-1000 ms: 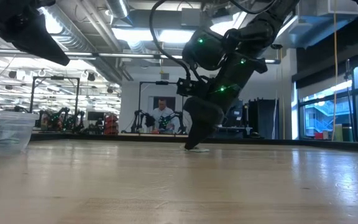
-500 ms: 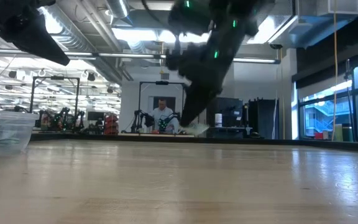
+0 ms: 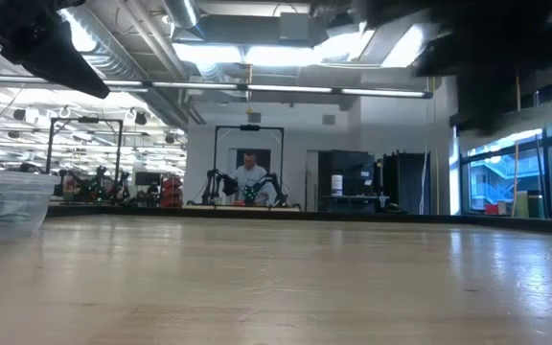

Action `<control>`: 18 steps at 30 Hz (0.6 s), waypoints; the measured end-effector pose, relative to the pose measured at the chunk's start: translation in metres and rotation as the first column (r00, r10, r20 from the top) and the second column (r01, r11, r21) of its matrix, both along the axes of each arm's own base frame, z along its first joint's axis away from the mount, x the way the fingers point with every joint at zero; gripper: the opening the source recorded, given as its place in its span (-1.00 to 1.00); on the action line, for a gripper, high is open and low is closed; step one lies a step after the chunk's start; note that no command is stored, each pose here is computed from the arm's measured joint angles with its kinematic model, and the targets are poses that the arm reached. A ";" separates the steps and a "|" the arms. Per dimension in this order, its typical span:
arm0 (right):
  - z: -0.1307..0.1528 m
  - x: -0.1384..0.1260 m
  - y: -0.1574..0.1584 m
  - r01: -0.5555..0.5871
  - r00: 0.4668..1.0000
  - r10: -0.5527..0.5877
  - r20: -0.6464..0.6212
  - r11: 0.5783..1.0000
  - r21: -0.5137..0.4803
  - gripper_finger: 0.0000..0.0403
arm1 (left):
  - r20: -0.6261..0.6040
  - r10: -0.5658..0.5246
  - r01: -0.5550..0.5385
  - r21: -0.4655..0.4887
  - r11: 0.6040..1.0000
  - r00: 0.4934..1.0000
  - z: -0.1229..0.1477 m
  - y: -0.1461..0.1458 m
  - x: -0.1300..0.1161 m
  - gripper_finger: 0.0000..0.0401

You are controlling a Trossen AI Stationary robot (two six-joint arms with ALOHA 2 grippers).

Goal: Pick and place items into bin
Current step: Put the green stevia packet into the right transparent bin

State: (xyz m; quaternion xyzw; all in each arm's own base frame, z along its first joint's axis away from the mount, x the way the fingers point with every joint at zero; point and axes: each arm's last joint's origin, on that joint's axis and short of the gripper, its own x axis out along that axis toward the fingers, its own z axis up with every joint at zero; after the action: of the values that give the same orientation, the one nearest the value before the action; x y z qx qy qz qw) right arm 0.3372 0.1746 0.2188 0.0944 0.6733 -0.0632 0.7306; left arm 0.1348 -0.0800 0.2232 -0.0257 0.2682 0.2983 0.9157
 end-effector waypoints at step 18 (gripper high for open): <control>0.018 -0.139 0.103 0.637 0.765 -0.641 0.061 0.739 -0.218 -0.98 | 0.034 0.016 -0.017 0.034 0.999 0.999 0.001 0.001 0.000 -0.56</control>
State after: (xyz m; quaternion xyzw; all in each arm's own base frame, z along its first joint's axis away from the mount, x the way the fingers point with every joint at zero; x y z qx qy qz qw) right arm 0.1983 0.2776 0.2372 0.2350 0.5949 -0.3866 0.6643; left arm 0.1353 -0.0795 0.2246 -0.0174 0.2472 0.3098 0.9179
